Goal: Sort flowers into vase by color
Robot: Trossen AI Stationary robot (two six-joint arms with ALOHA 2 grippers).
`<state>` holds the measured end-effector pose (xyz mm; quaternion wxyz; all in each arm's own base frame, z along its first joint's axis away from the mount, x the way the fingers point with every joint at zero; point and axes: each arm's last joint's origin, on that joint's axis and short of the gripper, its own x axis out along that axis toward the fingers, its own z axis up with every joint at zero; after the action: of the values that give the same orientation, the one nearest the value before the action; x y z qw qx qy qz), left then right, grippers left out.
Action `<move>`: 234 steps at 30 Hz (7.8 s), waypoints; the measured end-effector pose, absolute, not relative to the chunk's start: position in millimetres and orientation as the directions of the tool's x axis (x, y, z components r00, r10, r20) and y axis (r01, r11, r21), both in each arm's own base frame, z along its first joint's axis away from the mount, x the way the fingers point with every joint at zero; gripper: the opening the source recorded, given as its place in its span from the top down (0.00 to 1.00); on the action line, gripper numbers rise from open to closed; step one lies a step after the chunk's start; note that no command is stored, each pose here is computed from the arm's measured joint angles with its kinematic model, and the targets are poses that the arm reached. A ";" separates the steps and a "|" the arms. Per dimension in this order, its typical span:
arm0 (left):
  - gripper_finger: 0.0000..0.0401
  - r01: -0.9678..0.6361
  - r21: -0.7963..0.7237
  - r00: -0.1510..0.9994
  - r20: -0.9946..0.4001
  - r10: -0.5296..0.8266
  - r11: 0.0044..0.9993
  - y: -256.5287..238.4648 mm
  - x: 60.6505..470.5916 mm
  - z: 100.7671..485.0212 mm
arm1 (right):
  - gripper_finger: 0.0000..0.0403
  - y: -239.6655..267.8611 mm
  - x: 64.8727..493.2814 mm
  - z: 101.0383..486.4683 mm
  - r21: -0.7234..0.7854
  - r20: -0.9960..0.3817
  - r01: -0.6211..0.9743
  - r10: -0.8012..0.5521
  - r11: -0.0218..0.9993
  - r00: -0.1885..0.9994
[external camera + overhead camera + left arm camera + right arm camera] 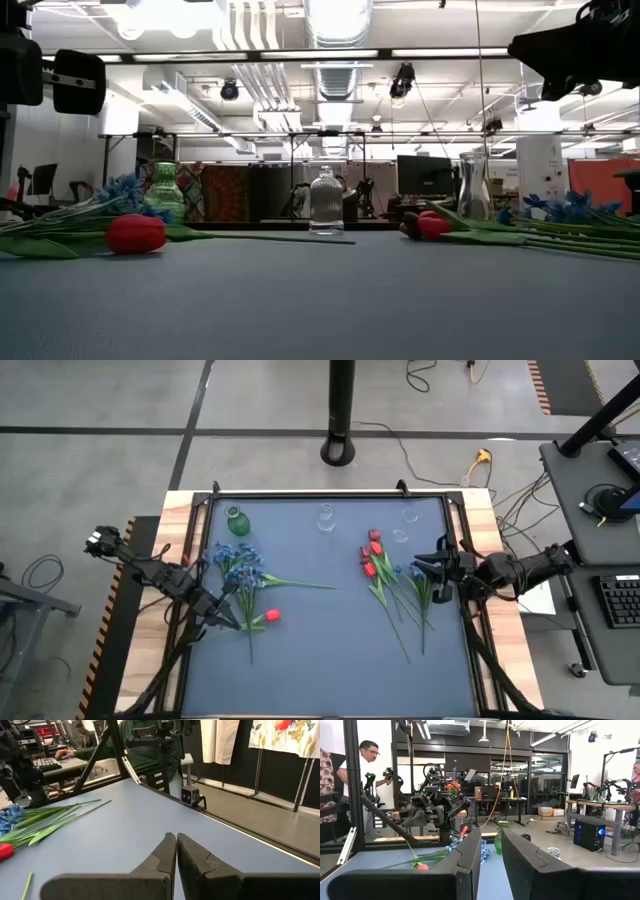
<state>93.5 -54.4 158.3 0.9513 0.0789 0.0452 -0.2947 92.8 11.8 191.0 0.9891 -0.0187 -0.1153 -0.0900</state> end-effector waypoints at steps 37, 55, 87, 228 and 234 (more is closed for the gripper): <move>1.00 0.568 0.123 0.822 -0.132 -0.554 0.814 -54.4 93.5 158.3 | 0.83 11.8 92.8 191.0 -0.017 0.231 0.182 -0.174 0.983 0.957; 1.00 0.568 0.123 0.822 -0.132 -0.553 0.814 -54.4 93.5 158.3 | 0.83 11.8 92.8 190.9 -0.017 0.231 0.182 -0.174 0.983 0.957; 1.00 0.552 0.265 0.828 -0.065 -0.557 0.790 -54.7 94.0 164.8 | 0.83 11.8 92.8 191.0 -0.016 0.232 0.182 -0.174 0.983 0.957; 1.00 -0.344 0.450 0.816 -0.292 0.500 0.824 -167.6 176.4 284.6 | 0.50 16.1 300.6 170.8 -0.115 -0.904 0.593 -0.331 0.797 0.269; 1.00 -0.350 0.473 0.806 -0.288 0.518 0.808 -164.4 176.9 284.0 | 0.47 26.9 291.4 174.0 -0.033 -0.948 0.641 -0.228 0.767 0.223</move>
<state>176.9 -164.4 284.0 0.9282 0.2030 0.2062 0.2339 291.4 26.9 174.0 0.7594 0.1866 0.5538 -0.2859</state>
